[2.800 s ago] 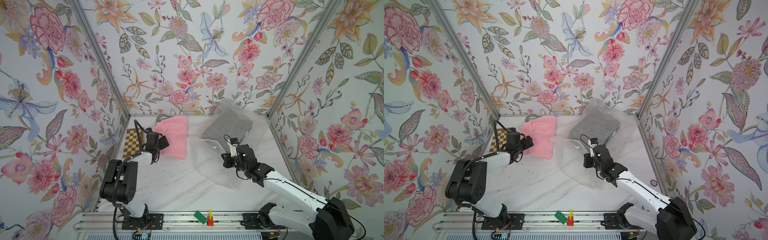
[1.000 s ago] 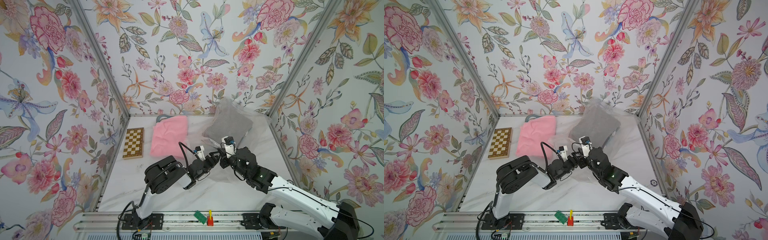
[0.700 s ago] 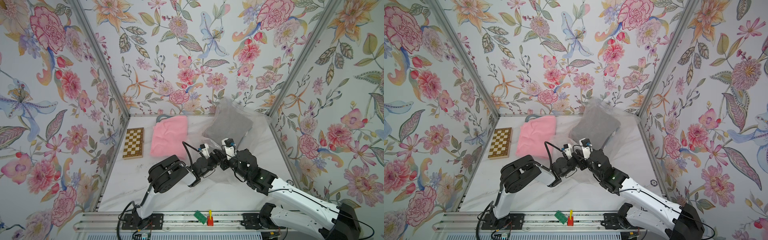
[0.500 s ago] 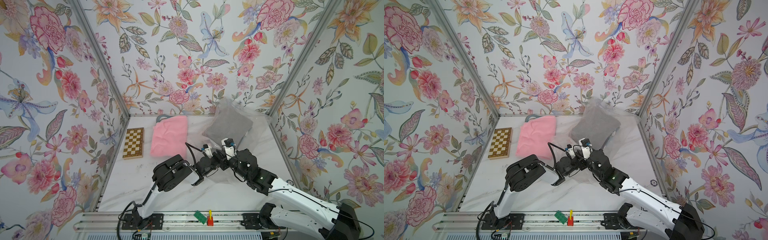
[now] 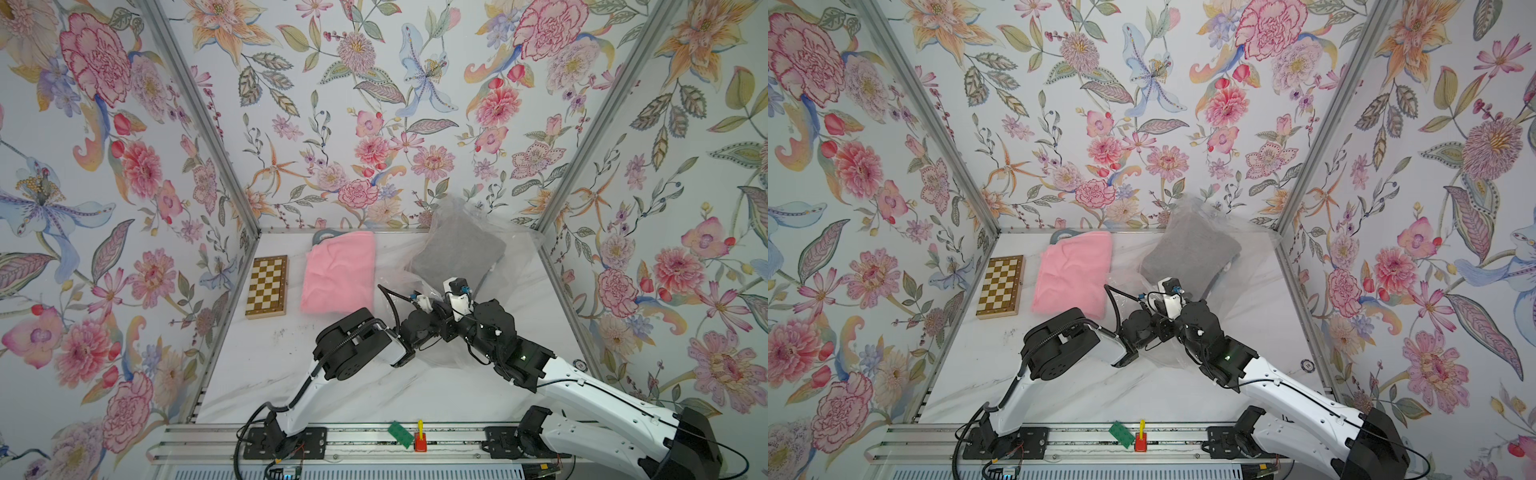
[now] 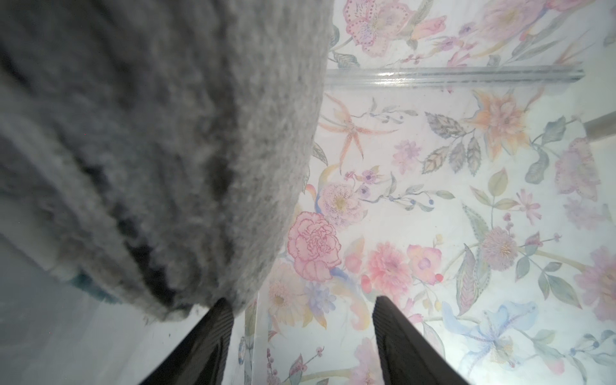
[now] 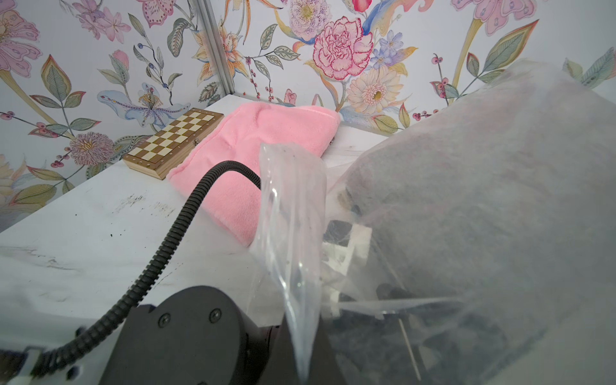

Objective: Take the blanket out of the vacuum bag
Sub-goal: Take out the blanket from the vacuum bag.

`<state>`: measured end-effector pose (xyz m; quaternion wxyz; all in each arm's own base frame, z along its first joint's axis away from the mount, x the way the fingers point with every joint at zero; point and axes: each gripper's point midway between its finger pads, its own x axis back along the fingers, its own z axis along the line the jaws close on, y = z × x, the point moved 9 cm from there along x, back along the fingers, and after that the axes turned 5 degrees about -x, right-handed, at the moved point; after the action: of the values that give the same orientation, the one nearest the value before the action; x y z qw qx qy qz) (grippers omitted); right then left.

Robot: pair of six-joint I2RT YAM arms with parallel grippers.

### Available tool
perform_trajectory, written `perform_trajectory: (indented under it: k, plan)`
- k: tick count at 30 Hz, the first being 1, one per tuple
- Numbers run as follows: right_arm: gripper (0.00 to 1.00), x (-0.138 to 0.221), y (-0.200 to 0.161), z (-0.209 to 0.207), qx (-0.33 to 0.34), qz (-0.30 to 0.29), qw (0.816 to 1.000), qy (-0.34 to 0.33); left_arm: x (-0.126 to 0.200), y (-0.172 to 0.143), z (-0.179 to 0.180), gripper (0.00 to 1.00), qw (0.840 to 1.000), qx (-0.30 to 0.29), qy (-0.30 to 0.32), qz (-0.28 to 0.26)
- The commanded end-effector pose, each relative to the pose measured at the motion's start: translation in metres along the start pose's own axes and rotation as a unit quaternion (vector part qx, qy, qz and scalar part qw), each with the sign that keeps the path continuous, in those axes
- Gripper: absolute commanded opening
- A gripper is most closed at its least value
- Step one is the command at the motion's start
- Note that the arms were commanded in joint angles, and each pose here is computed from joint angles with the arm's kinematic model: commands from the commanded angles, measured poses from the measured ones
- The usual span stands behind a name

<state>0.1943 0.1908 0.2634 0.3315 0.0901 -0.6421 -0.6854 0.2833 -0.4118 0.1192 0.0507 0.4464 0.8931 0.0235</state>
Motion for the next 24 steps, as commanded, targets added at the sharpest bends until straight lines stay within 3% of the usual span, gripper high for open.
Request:
perform_trajectory:
  k: [1,13,24]
  plan:
    - [0.0,0.002,0.005,0.004,-0.011,-0.019,1.0,0.022,-0.004,-0.009,0.01,0.69,1.0,0.003,0.01,0.023]
    - [0.0,-0.004,0.0,0.004,-0.015,-0.012,1.0,0.021,-0.013,-0.019,0.016,0.69,0.999,0.014,0.016,0.037]
    - [0.0,-0.002,-0.005,0.001,-0.023,-0.008,1.0,0.018,-0.019,-0.01,0.018,0.69,1.0,0.019,0.016,0.0]
